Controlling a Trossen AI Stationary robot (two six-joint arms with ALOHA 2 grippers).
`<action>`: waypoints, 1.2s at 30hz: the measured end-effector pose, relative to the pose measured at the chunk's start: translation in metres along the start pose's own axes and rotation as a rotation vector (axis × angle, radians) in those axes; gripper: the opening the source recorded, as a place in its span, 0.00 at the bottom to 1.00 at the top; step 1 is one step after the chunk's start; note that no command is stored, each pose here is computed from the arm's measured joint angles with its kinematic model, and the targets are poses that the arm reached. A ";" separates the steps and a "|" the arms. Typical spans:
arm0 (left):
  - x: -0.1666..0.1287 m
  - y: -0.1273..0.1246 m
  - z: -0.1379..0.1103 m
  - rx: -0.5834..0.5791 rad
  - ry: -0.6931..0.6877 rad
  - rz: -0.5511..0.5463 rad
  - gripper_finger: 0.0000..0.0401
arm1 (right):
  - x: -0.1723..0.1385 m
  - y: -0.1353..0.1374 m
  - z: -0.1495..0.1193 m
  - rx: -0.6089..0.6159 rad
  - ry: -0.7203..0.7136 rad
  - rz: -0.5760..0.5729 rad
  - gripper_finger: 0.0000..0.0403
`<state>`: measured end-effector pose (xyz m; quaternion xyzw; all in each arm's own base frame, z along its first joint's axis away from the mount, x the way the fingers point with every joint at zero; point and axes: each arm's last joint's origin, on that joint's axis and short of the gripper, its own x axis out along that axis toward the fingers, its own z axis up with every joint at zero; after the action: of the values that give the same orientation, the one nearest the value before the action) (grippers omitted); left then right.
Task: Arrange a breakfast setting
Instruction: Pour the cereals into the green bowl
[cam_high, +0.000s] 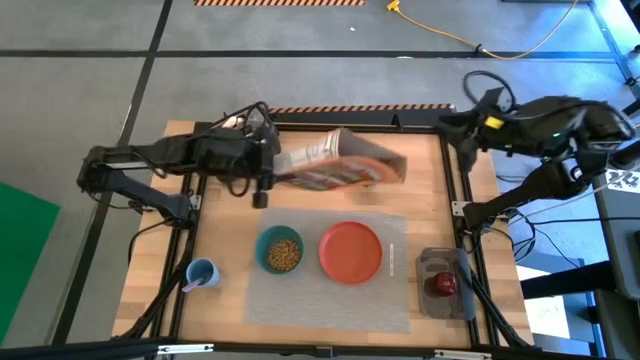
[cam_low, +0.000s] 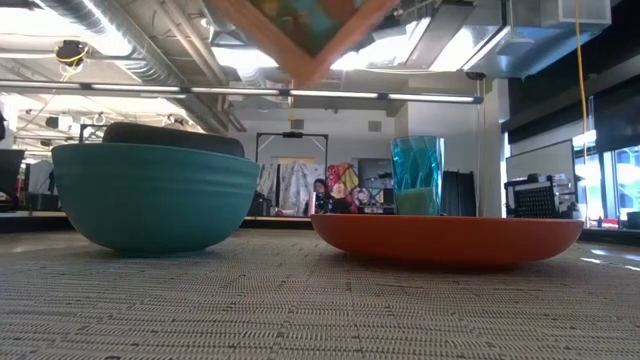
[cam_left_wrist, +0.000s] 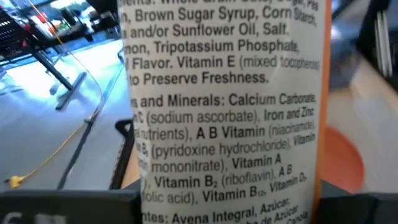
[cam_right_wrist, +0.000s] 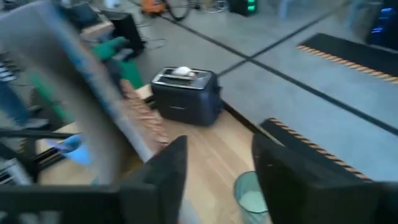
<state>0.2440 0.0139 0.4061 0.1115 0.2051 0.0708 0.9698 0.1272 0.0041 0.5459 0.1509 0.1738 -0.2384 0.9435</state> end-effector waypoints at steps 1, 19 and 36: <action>0.005 0.003 -0.002 -0.027 -0.038 0.004 0.34 | -0.002 -0.001 0.000 -0.003 0.003 0.026 0.47; 0.040 0.057 -0.018 -0.284 -0.697 0.038 0.34 | 0.057 0.025 0.015 -0.194 -0.215 0.259 0.88; 0.069 0.052 -0.022 -0.243 -0.740 -0.135 0.34 | 0.118 0.002 0.035 -0.230 -0.234 0.499 0.78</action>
<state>0.2926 0.0804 0.3727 0.0001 -0.1612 -0.0142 0.9868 0.2349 -0.0536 0.5304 0.0524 0.0471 0.0063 0.9975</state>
